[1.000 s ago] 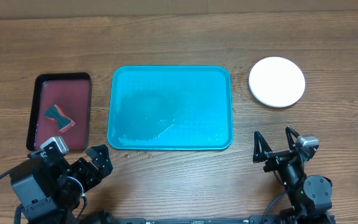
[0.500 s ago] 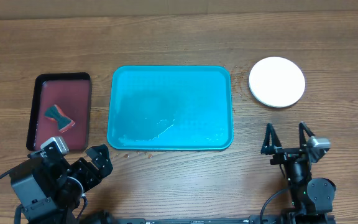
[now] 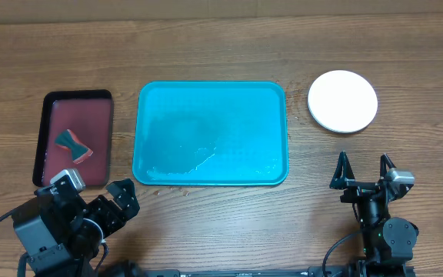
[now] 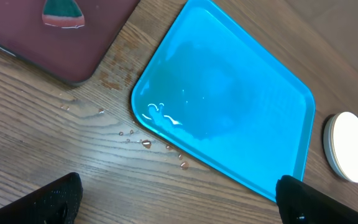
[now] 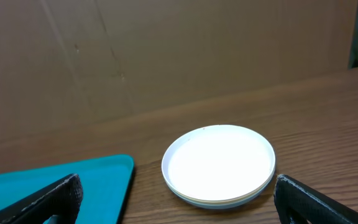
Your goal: Clean dirty plates on tray and stack at the side
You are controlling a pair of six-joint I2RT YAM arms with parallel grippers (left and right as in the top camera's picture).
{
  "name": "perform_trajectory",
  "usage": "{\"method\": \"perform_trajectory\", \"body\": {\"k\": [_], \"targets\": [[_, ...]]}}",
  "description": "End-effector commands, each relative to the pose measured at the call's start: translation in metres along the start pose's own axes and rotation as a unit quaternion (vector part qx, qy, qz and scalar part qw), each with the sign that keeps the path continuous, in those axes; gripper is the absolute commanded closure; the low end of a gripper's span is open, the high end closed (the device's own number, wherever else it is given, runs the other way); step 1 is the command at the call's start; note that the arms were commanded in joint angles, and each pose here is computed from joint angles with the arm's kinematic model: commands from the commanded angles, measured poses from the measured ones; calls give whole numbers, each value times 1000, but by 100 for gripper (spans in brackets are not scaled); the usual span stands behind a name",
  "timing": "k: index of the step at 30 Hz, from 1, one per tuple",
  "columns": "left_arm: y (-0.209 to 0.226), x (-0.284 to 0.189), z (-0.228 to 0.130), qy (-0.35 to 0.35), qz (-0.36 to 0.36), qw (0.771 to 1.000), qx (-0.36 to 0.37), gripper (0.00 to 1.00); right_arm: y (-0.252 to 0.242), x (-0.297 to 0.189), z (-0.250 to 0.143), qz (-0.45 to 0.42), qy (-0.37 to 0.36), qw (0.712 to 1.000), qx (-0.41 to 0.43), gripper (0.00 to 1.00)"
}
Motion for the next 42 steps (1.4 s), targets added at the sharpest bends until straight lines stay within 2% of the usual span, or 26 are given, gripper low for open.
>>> {"method": "perform_trajectory", "body": {"k": [1,5,11,42], "targets": [[-2,1,-2,4,-7,1000,-3,0,-3,0,-1,-9,-4,1000,-23,0],[-2,1,-2,4,-7,1000,-3,1,-3,0,-1,-8,-3,1000,-27,0],[-2,1,-2,4,-7,1000,-3,0,-3,0,-2,-9,-2,996,-87,0],[-4,1,-3,9,-12,1000,4,0,-2,0,-1,-7,-3,996,-87,0]]}}
Point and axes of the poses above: each gripper's point midway between its finger pads, its own x axis out along the fingers, its own y axis along the line the jaws close on, z = x × y, the point moved 3 cm from there along -x, back along the fingers, and after that the axes turned 4 degrees about -x, right-handed, at the moved point
